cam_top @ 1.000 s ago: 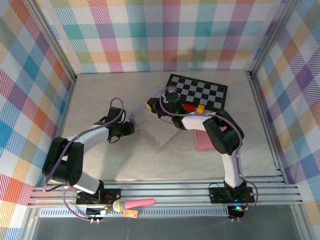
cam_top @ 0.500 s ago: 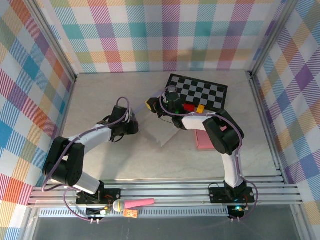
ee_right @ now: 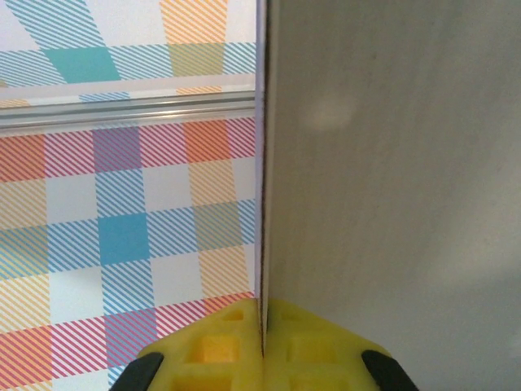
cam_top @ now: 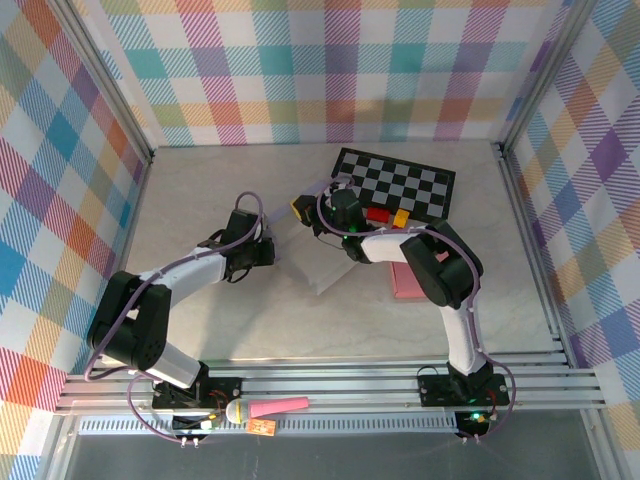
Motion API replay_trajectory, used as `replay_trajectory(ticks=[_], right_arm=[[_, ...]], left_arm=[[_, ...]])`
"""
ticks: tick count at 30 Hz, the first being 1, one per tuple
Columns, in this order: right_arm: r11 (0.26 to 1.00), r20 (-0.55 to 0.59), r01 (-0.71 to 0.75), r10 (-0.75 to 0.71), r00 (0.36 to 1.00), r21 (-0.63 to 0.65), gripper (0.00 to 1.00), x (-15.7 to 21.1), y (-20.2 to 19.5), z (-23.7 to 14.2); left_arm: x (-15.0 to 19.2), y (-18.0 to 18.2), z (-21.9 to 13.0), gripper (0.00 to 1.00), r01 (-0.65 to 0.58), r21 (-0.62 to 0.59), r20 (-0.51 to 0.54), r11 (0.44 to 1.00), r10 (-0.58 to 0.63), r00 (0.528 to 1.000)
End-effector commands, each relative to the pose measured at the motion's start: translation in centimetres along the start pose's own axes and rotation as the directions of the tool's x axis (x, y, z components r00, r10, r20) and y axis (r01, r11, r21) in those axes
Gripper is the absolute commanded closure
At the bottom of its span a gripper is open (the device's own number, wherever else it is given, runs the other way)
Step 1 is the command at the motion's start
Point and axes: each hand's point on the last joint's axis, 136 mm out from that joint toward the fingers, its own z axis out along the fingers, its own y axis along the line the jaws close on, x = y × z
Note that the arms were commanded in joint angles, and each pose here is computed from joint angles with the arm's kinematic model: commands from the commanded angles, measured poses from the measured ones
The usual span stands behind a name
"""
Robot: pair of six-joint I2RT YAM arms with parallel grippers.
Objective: Fold the paper box
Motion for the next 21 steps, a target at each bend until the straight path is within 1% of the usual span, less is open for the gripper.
replay_trajectory(ticks=[1, 5, 8, 14, 17, 21], right_arm=[[0.993, -0.016, -0.042, 0.044, 0.999, 0.108, 1.00, 0.9, -4.3, -0.1], [0.993, -0.013, -0.046, 0.047, 0.999, 0.107, 1.00, 0.4, -3.7, -0.4], [0.993, -0.026, -0.048, 0.051, 0.998, 0.108, 1.00, 0.2, -3.5, -0.4], [0.990, -0.059, -0.031, 0.039, 0.998, 0.137, 1.00, 0.9, -4.2, -0.5], [0.990, -0.060, -0.013, 0.022, 0.998, 0.144, 1.00, 1.2, -5.1, -0.5], [0.993, -0.044, 0.014, -0.009, 0.999, 0.121, 1.00, 1.4, -5.6, -0.5]], left_arm=[[-1.5, -1.0, -0.3, 0.88, -0.056, 0.032, 0.055, 0.998, 0.054, 0.997], [-1.2, -1.4, -0.8, 0.85, -0.113, 0.054, 0.036, 0.992, 0.111, 0.993], [-0.9, -0.9, -0.7, 0.84, -0.135, 0.030, 0.035, 0.990, 0.134, 0.990], [-1.6, -0.9, 0.2, 0.80, -0.120, 0.017, 0.021, 0.993, 0.119, 0.993], [-2.0, -1.0, 0.5, 0.78, -0.095, 0.017, 0.029, 0.995, 0.095, 0.995], [-2.1, -0.9, 0.8, 0.76, -0.082, 0.006, 0.029, 0.997, 0.082, 0.996]])
